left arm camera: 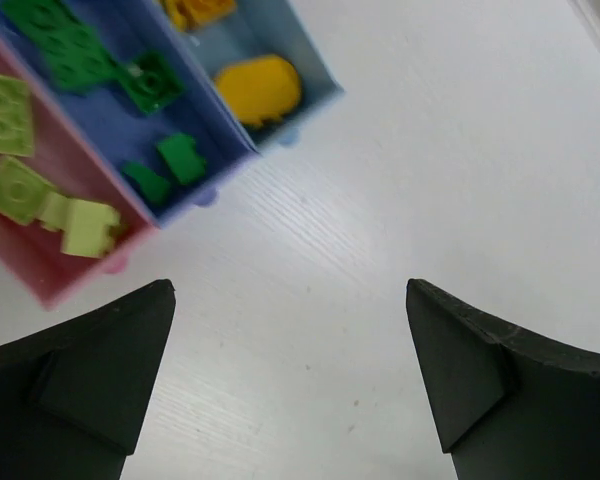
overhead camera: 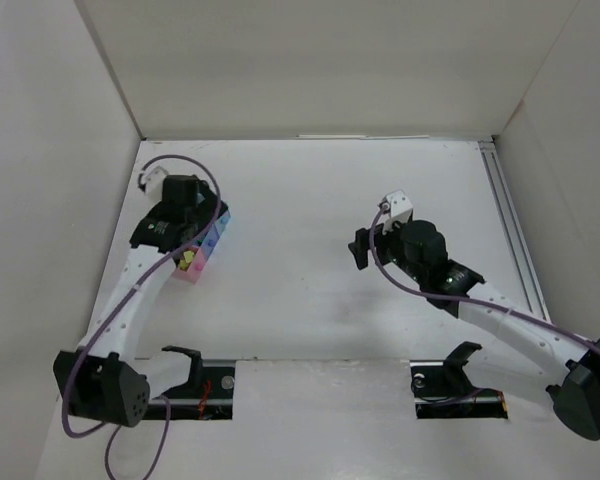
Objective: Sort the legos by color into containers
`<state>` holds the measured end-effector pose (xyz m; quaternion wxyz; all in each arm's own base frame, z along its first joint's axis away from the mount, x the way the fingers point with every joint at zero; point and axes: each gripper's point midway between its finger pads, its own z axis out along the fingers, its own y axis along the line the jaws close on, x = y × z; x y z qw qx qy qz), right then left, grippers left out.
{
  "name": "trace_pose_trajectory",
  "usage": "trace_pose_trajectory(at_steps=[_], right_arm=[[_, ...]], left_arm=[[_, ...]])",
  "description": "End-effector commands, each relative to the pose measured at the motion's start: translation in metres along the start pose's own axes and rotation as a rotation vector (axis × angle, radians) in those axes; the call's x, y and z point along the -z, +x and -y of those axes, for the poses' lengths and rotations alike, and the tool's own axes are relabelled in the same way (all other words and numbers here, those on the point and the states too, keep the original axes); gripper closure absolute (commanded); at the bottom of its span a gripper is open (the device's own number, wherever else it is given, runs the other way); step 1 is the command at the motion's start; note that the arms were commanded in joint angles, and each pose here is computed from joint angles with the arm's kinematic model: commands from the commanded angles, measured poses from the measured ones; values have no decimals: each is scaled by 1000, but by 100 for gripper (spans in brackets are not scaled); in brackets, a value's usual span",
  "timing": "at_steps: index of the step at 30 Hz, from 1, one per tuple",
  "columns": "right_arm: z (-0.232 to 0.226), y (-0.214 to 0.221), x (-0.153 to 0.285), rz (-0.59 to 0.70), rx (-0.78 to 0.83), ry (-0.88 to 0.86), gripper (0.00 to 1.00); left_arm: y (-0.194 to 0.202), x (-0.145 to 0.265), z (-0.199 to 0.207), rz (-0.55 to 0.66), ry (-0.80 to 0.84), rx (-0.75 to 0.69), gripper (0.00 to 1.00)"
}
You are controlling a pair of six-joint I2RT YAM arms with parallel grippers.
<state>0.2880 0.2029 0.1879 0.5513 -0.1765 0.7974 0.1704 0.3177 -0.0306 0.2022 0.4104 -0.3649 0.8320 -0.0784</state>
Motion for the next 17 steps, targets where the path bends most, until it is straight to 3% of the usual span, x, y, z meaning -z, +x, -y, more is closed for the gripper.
trace_pose_trajectory(at_steps=[1,2,6,17], right_arm=[[-1,-6,9,36,-65,-13,1],[-1,-5,10,37,-82,-13,1],[3,-5,19,62,-113,-8,1],[24,-5,35,72,-120,85,1]], left_arm=[[22,-4,40,11,15,-128,0],[46,1,57,-22,36,-194,0],[63,-5,78,-56,-42,-285,0],[78,2,109,-92,137,-282,0]])
